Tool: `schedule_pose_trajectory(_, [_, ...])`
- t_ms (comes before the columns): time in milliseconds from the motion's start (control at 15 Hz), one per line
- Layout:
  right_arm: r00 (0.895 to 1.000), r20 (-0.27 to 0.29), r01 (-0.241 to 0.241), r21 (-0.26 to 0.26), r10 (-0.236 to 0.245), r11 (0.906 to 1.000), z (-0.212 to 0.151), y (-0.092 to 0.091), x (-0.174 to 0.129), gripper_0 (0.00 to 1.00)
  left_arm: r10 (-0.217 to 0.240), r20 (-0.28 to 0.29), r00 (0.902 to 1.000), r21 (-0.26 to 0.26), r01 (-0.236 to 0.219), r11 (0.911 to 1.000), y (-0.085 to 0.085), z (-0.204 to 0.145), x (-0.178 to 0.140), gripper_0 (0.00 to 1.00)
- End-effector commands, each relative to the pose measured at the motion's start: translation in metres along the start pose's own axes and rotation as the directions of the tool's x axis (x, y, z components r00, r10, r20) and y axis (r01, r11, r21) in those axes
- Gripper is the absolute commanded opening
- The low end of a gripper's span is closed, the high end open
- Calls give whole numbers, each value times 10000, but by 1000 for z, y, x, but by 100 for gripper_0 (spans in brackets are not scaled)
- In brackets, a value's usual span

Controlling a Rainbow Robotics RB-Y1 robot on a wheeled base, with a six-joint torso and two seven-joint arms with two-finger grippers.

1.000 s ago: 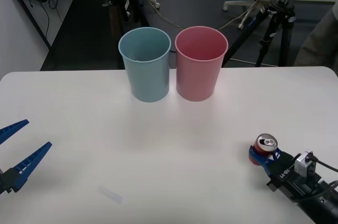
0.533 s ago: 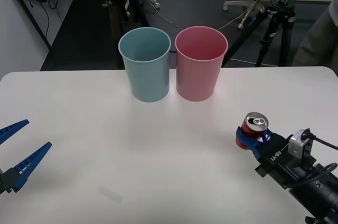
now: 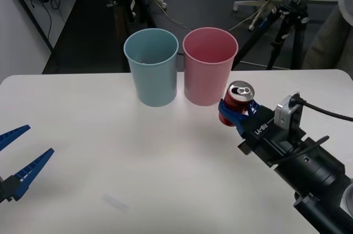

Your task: Grasp the object on the table and drop it into the matching bin: aluminum can to the light blue bin, PET bottle to the pink bin.

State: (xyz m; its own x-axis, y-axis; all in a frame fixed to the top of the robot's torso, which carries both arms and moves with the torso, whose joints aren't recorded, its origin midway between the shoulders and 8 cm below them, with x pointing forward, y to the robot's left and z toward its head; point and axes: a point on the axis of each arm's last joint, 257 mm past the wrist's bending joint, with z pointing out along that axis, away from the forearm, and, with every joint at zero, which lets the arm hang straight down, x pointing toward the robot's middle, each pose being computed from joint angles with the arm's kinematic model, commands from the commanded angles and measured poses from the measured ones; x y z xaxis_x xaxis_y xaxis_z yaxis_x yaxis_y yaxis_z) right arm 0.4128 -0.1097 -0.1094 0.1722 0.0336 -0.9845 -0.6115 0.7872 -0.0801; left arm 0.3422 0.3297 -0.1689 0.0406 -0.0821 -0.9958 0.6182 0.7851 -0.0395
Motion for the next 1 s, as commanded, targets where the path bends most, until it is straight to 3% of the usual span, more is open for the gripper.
schedule_pose_trajectory(67, [9997, 229, -10, 66, 9, 10000, 30, 5, -16, 0, 0, 0, 10000, 0, 0, 10000, 0, 0, 0, 100])
schedule_pose_trajectory(400, [9972, 612, -429, -122, 436, 9990, 83, 11, -40, 0, 0, 0, 10000, 0, 0, 10000, 0, 0, 0, 100])
schedule_pose_trajectory(1000, [9945, 692, -801, 242, 783, 9965, 201, -6, -67, 0, 0, 0, 10000, 0, 0, 10000, 0, 0, 0, 100])
